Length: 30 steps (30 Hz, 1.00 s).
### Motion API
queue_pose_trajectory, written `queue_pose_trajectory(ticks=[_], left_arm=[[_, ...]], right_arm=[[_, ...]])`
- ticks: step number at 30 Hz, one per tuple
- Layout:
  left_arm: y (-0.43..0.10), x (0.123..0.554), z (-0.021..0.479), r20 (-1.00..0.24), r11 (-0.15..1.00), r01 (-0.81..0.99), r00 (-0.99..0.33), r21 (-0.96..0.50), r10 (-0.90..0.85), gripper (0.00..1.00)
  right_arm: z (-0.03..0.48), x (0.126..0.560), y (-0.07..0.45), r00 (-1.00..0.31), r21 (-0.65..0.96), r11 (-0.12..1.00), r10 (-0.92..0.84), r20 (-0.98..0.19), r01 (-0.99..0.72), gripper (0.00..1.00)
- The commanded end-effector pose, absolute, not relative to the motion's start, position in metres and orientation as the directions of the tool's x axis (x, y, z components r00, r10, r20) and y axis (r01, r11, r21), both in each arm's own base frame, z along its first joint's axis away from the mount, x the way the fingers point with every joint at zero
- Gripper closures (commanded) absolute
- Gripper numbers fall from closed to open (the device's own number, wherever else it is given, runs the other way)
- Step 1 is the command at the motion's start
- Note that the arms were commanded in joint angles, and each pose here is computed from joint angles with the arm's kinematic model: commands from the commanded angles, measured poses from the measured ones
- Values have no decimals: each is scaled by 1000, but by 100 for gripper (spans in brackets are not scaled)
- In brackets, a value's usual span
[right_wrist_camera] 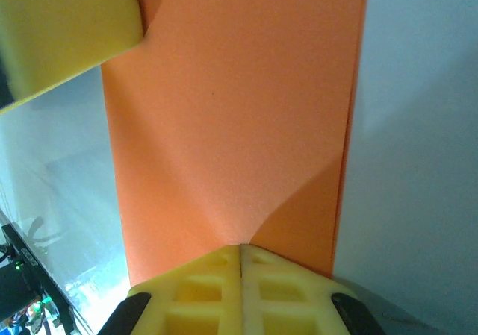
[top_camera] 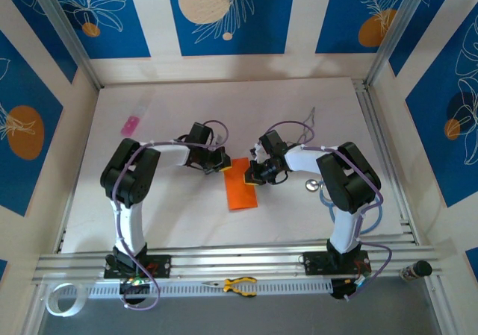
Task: Fold a paper plane with a square sheet of paper (pick it up from the middle)
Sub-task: First fold the square sheet of paper in half at the center of the table.
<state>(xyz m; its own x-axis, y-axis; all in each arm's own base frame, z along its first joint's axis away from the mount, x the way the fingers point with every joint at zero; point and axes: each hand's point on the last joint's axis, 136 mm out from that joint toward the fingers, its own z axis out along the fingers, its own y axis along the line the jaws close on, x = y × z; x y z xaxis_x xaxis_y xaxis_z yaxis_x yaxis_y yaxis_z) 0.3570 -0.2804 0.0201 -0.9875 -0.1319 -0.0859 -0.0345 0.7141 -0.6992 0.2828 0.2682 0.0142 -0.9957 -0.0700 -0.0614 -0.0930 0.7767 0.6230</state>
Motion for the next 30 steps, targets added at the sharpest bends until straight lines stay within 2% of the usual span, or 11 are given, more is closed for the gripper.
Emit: queue_pose_trajectory(ticks=[1, 24, 30], left_arm=[[-234, 378, -13, -73, 798, -180, -960, -575, -269, 99], [-215, 408, 2, -139, 828, -201, -939, -523, -316, 97], [-215, 419, 24, -175, 844, -177, -937, -507, -301, 97]], right_arm=[[-23, 245, 238, -993, 512, 859, -69, 97, -10, 100], [-23, 246, 237, -993, 515, 856, -80, 83, -26, 100], [-27, 248, 235, -991, 529, 849, -75, 111, -5, 100]])
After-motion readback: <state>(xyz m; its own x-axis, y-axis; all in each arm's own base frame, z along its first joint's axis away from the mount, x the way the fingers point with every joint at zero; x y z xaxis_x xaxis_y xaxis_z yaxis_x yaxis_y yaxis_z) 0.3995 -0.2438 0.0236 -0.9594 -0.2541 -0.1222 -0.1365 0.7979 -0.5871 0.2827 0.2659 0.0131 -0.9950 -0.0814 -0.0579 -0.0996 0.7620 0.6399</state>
